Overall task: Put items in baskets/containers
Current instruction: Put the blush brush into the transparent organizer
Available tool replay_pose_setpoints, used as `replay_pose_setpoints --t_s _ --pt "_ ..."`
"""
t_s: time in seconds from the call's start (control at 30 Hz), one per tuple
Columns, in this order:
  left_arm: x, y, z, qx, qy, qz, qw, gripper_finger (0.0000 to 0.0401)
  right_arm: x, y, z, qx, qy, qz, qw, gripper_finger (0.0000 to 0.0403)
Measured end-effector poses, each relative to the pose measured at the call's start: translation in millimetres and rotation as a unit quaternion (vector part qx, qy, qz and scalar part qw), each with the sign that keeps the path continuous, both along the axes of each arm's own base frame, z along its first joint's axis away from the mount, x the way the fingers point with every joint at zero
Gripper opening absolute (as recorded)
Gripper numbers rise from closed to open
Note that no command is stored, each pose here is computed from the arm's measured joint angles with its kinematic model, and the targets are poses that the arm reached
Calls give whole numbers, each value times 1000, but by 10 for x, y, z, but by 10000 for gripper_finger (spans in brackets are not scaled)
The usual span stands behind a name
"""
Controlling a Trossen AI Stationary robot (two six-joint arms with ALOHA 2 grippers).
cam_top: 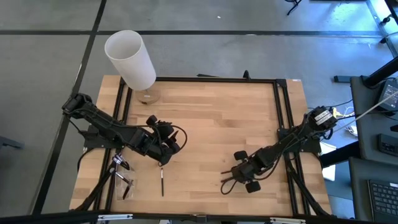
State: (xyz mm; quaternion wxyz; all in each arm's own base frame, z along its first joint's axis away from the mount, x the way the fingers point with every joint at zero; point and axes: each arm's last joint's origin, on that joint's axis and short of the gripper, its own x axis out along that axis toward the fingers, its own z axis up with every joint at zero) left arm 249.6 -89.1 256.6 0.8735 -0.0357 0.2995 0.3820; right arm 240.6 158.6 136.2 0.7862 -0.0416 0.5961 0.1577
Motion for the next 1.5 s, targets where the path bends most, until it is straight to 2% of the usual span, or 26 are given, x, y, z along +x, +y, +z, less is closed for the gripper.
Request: replay_pose_setpoints --t_s 0.1,0.2,0.33,0.43,0.57,0.63,0.8,0.93,1.07,1.2,1.3,1.43,1.5 --pt "0 0 0 0 0 0 1000 210 24 -15 9 20 7 -58 998 49" --pt "0 0 0 0 0 0 1000 210 87 -62 46 41 20 -134 990 71" --pt "1 0 0 8 9 -8 1000 210 273 -148 159 61 9 -196 979 78" --pt "29 -13 -21 13 11 -15 1000 210 430 -241 299 79 -14 -220 972 60" --pt "78 -53 -143 17 36 -53 998 210 625 -442 442 94 -37 -254 962 26" --pt "96 -68 -221 21 68 -75 995 210 710 -554 506 98 -51 -268 957 9" --pt "276 -156 -425 27 121 -146 982 210 788 -772 635 92 -39 -287 953 11" --pt "576 -275 -658 47 122 -233 964 210 702 -859 882 20 -46 -294 954 15" --pt "1002 -367 -889 16 41 -337 940 210 488 -930 1270 -53 -119 -315 940 5" --pt "1375 -444 -954 -22 -15 -390 920 210 162 -1000 1639 -78 -199 -336 917 6" --pt "1637 -503 -910 -41 -42 -409 911 210 -99 -1084 1770 -90 -246 -355 898 11" --pt "2001 -598 -1012 -68 -52 -444 892 210 -365 -1188 1762 -103 -299 -381 869 10" --pt "2170 -657 -1064 -64 -56 -453 887 210 -464 -1224 1726 -100 -320 -387 859 6"
